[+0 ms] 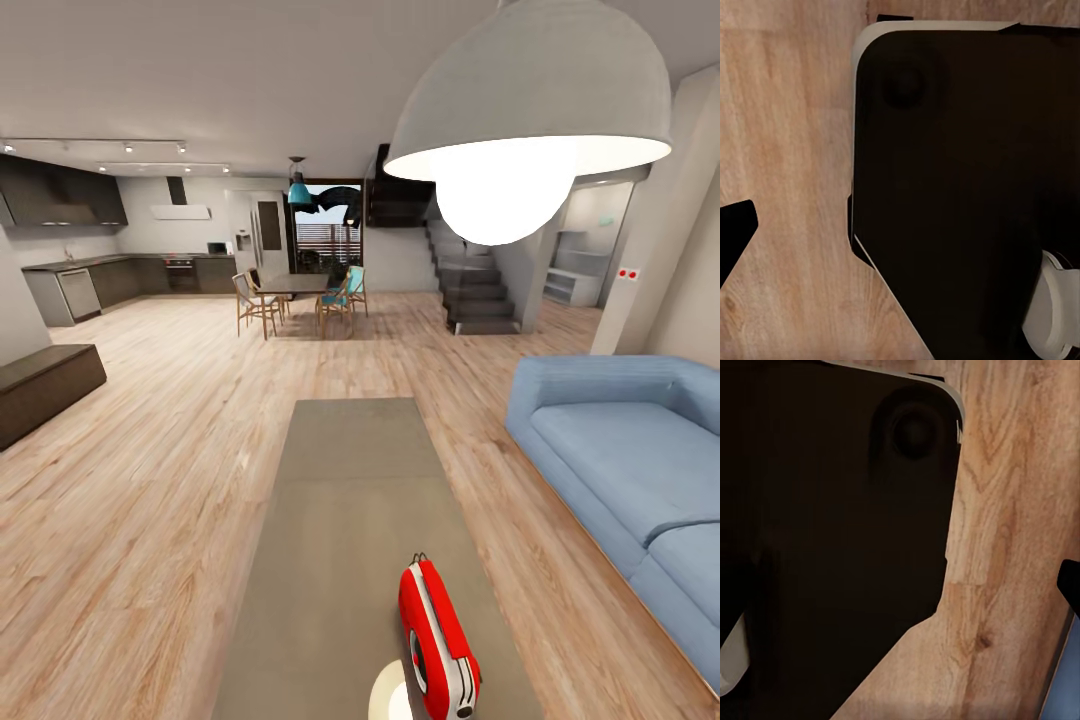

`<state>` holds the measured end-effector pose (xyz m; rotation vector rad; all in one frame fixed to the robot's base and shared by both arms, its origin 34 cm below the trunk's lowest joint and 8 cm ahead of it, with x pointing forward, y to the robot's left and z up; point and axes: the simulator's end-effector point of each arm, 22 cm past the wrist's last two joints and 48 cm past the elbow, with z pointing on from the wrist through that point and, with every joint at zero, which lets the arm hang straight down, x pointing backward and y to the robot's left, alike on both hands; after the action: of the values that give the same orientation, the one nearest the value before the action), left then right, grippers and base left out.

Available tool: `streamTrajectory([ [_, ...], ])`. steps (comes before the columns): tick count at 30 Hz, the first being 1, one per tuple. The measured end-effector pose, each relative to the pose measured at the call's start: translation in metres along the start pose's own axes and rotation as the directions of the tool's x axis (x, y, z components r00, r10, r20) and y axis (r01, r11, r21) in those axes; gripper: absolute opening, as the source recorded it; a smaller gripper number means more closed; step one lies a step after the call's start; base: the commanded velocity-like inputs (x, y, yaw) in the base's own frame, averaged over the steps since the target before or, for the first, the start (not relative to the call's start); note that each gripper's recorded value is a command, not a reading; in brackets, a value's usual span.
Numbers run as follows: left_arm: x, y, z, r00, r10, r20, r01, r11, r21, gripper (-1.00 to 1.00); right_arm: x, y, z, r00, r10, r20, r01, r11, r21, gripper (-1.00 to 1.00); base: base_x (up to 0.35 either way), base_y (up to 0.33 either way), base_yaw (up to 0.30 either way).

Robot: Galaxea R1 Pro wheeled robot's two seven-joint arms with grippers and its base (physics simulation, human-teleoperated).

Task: Turn on the radio receiver that's on the table in the living room.

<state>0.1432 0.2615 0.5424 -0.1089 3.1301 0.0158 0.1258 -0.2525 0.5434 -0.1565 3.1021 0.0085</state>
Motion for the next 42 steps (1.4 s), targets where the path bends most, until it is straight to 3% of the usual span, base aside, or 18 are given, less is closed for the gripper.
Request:
streamTrajectory([
  [23,0.0000,0.0000,0.0000,1.000,0.000,0.000,0.000,1.000,0.000,1.00,0.0003,-0.0006,0.0000,1.000,0.003,-0.001,-0.003,1.000,0.001,1.00,0.000,0.000,-0.190],
  [42,0.0051,0.0004,0.0000,1.000,0.000,-0.013,0.000,1.000,-0.001,1.00,0.0055,-0.0018,-0.0004,1.000,0.000,-0.014,0.000,1.000,0.002,1.00,0.000,0.000,-0.012],
])
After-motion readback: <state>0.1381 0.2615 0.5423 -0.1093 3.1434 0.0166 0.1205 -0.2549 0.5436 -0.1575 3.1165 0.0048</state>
